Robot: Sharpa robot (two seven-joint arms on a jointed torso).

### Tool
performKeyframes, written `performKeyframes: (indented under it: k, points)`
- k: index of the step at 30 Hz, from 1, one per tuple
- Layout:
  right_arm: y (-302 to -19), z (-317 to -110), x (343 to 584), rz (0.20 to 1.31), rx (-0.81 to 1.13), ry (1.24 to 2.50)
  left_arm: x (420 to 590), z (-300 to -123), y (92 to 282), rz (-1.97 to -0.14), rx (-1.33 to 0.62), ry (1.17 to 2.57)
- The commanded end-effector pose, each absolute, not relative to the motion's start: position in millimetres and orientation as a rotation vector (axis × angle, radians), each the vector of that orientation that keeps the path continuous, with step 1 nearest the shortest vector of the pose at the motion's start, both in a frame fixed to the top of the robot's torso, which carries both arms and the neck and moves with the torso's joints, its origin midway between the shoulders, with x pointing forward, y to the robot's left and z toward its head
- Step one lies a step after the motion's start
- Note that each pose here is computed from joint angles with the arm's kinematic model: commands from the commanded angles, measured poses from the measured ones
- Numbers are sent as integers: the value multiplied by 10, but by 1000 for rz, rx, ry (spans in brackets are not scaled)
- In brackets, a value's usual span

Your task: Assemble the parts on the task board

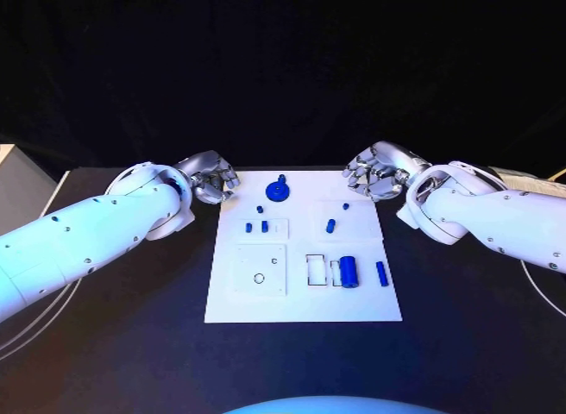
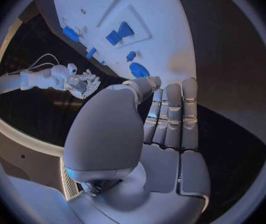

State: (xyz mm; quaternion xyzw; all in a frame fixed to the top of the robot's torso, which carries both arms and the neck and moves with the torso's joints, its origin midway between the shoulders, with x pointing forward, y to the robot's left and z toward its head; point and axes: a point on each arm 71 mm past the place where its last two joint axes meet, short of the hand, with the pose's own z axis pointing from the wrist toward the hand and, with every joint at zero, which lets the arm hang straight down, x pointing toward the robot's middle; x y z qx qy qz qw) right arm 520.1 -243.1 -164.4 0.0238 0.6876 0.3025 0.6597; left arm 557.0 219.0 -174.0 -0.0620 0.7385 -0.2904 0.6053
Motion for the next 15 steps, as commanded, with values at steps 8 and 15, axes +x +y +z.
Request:
performKeyframes:
  k: [8,15]
  points:
    - [-2382,-1828,5196,416,-233,1672,5406,-1684,2530,-1217,-672,1503]
    - [-2293,-1922,5158,380,-285,1687,5237,-1697,2602,-1420,-853,1429]
